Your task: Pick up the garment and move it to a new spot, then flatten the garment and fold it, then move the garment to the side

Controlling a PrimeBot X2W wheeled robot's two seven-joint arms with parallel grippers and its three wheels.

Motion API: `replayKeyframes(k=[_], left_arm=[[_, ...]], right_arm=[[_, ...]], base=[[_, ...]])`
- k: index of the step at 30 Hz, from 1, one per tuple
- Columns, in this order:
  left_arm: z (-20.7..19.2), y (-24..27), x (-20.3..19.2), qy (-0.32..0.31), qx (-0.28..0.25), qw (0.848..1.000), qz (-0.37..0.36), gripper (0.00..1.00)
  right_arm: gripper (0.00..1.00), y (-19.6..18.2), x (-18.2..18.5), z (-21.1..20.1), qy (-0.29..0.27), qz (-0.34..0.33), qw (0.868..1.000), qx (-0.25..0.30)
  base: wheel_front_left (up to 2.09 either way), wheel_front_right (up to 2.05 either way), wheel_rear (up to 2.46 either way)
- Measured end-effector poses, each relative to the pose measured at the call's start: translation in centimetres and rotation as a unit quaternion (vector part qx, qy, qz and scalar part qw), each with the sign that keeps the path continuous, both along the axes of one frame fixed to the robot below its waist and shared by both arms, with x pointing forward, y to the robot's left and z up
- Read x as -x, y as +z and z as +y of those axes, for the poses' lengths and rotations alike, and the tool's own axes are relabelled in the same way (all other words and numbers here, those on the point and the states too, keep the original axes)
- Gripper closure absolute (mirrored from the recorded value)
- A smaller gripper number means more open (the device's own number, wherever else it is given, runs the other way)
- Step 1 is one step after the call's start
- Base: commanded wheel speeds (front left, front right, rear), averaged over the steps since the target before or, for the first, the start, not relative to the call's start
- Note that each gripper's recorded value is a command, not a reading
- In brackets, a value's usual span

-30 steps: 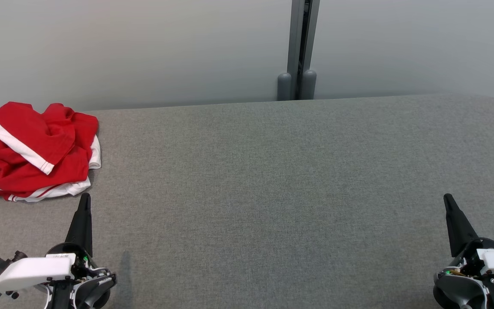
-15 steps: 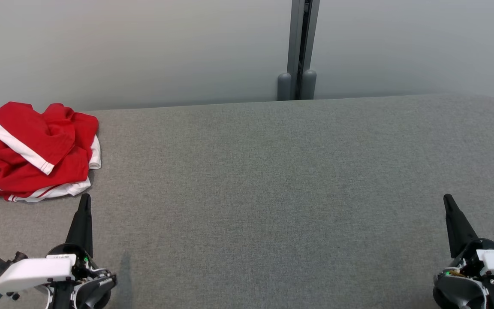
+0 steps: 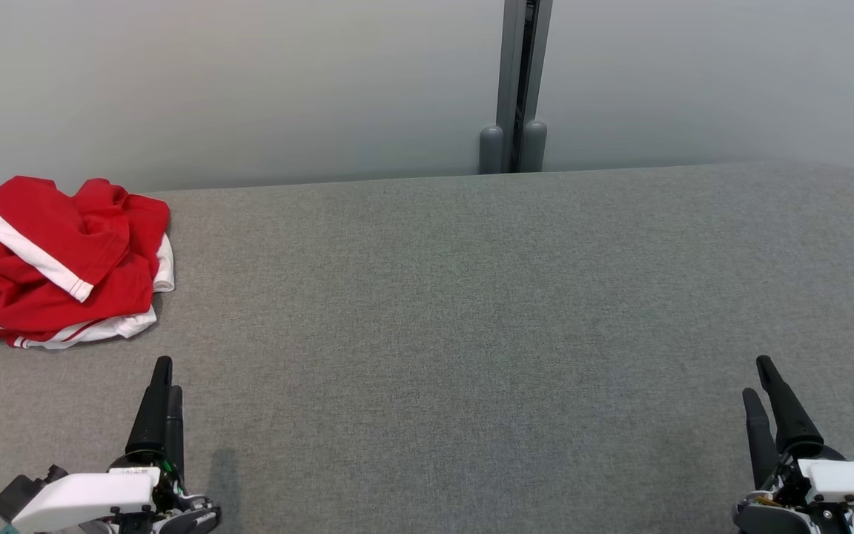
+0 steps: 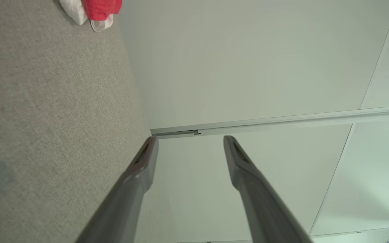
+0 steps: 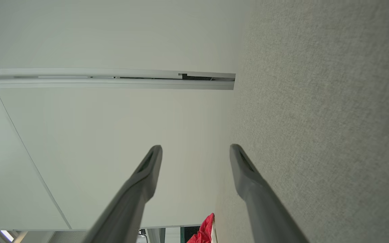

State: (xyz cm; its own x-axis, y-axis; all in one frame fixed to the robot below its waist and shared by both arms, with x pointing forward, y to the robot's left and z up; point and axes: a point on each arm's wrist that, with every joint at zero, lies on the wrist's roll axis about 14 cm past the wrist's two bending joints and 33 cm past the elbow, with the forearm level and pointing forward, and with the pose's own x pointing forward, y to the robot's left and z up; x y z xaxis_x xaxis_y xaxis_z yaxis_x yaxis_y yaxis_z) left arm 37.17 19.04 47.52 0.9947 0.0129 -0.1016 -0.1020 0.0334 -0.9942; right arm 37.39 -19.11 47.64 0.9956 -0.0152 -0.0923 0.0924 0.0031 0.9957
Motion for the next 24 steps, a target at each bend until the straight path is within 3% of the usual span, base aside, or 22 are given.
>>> replayKeyframes(k=[11, 24], left_arm=[[-0.5, 0.8, -0.1, -0.008, -0.094, 0.996, 0.001, 0.0], [-1.3, 2.1, -0.3, -0.018, -0.226, 0.974, -0.009, 0.0]], right_arm=[[0.0, 1.2, -0.2, -0.4, -0.007, -0.016, 0.996, 0.086], [0.0, 3.1, -0.5, 0.2, 0.002, -0.044, 0.978, 0.205]], base=[[0.0, 0.0, 0.0], [0.0, 0.0, 0.0]])
